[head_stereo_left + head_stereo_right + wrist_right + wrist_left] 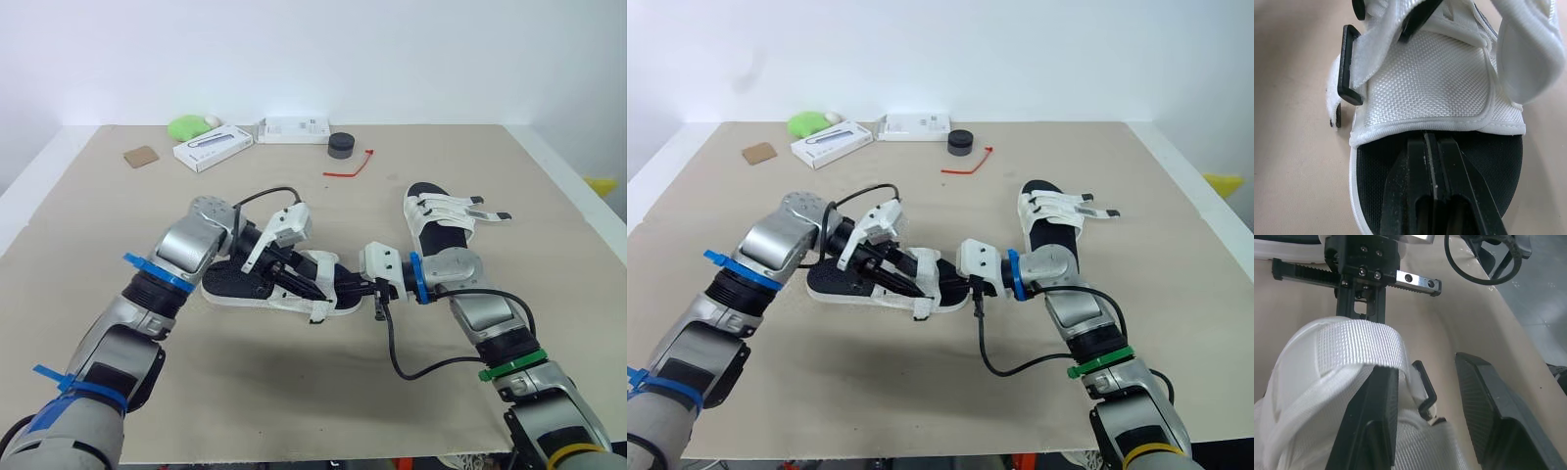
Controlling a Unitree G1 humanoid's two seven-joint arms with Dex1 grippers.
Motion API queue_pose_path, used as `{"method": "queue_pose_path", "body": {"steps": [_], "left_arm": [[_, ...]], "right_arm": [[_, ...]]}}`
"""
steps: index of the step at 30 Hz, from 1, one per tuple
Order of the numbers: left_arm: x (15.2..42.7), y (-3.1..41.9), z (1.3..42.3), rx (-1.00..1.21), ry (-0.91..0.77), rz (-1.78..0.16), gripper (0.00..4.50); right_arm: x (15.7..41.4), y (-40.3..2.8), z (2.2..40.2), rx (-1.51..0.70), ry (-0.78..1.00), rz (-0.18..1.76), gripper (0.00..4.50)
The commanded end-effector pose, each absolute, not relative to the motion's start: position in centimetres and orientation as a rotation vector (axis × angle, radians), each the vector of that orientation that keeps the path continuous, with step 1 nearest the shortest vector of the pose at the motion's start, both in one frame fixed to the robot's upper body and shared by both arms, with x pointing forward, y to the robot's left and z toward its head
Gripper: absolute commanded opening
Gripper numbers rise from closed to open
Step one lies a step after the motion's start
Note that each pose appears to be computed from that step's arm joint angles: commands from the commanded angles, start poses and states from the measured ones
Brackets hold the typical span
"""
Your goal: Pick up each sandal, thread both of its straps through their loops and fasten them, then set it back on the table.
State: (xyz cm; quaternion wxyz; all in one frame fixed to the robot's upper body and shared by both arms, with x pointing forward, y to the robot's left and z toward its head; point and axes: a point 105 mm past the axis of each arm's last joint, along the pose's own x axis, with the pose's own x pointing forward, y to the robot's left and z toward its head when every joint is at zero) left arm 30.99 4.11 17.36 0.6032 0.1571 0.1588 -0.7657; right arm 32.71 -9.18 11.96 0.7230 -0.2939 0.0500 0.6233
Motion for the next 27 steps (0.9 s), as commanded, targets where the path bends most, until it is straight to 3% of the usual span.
{"method": "queue_pose_path", "body": {"steps": [1, 8, 11, 13, 14, 27], "left_arm": [[31.5, 3.9, 20.1, 0.284, 0.297, -1.746, 1.92], [32.2, 2.9, 19.4, 0.205, 0.336, -1.696, 1.92], [32.3, 3.2, 18.3, 0.243, 0.373, -1.683, 1.23], [32.1, 3.4, 17.8, 0.259, 0.391, -1.691, 0.27], [32.0, 3.4, 17.8, 0.26, 0.394, -1.699, 0.03], [30.7, 4.9, 16.0, 0.38, 0.44, -1.736, 0.03]], "right_arm": [[32.9, -9.6, 11.4, -0.671, 0.147, 1.361, 0.0], [32.9, -9.5, 11.4, -0.673, 0.144, 1.364, 0.0], [32.9, -9.6, 11.4, -0.674, 0.145, 1.362, 0.0], [32.8, -9.7, 11.4, -0.675, 0.147, 1.361, 0.0], [32.8, -9.7, 11.4, -0.675, 0.147, 1.361, 0.0], [32.8, -9.6, 11.4, -0.674, 0.148, 1.365, 0.0]]}}
